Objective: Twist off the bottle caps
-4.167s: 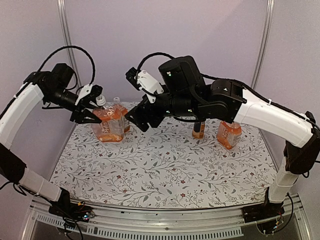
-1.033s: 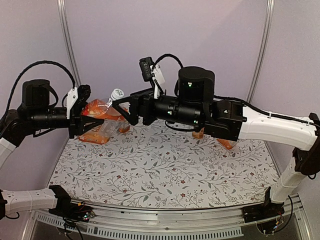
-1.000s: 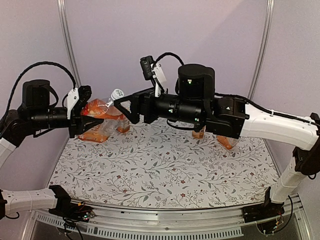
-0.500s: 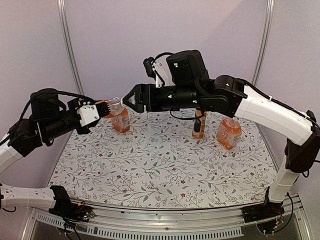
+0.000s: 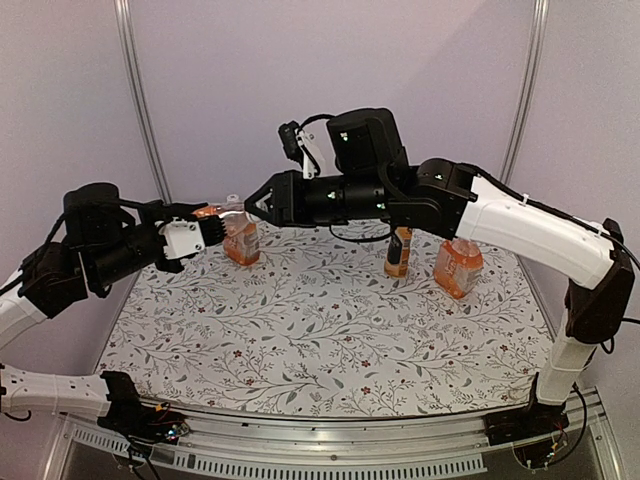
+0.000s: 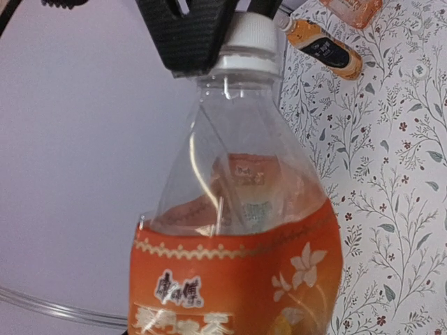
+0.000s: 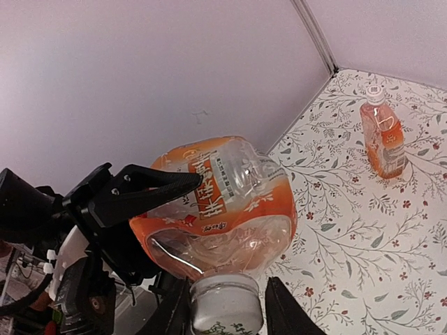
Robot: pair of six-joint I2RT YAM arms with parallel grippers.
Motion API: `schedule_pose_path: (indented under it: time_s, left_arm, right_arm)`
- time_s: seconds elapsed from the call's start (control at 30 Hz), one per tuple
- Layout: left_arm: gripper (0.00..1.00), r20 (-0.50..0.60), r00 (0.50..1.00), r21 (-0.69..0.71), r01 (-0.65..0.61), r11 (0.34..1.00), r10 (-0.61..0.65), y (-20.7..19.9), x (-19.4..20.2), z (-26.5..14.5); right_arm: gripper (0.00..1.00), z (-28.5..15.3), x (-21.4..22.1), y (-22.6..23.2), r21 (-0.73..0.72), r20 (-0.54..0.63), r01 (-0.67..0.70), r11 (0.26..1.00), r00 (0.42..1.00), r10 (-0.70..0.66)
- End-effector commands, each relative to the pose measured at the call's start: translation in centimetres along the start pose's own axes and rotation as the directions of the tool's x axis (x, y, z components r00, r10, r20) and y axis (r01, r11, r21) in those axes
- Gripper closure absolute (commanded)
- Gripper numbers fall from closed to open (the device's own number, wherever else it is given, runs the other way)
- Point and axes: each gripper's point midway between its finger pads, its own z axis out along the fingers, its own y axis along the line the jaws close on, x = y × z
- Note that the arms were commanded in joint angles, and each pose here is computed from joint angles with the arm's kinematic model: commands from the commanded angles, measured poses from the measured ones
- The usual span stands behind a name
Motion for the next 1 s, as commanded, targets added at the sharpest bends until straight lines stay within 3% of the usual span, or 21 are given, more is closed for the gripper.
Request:
schedule_pose_path:
  time_s: [0.0, 0.17, 0.27, 0.3, 0.47, 0.7, 0.97]
  left_arm:
    - [0.82, 0.012, 1.0, -0.014, -0.007, 1.0, 0.007, 0.0, -0.4, -0.1]
    - [0.82, 0.011, 1.0, -0.014, -0.01, 1.0, 0.01, 0.0, -0.3, 0.0]
    - [0.82, 0.007, 1.0, -0.02, -0.01, 1.0, 0.011, 0.0, -0.3, 0.1]
    - [0.82, 0.007, 1.0, -0.023, -0.011, 1.0, 0.011, 0.1, -0.3, 0.1]
    - [0.82, 0.012, 1.0, -0.017, -0.02, 1.0, 0.02, -0.2, -0.4, 0.1]
    - [0.82, 0.015, 0.999, -0.016, -0.028, 0.999, 0.028, -0.4, -0.3, 0.2]
    - [0.82, 0.019, 0.999, -0.015, -0.031, 0.999, 0.031, -0.4, -0.4, 0.3]
  right_arm:
    - [0.69, 0.5, 0.2, -0.3, -0.023, -0.005, -0.029, 0.999, 1.0, 0.029]
    - [0.69, 0.4, 0.6, -0.5, -0.026, -0.014, -0.043, 0.999, 0.999, 0.042]
    - [0.49, 0.1, 1.1, -0.5, -0.029, -0.026, -0.051, 0.998, 0.998, 0.05]
    - [0.47, 0.0, 1.3, -0.6, -0.027, -0.029, -0.054, 0.998, 0.998, 0.053]
    - [0.54, -0.8, 1.0, -0.6, -0.033, -0.007, -0.065, 0.997, 0.998, 0.065]
    - [0.46, -1.7, 0.1, -0.3, -0.037, 0.026, -0.054, 0.998, 0.998, 0.055]
    - [0.52, -1.6, 0.4, 0.1, -0.066, 0.012, -0.072, 0.995, 0.997, 0.073]
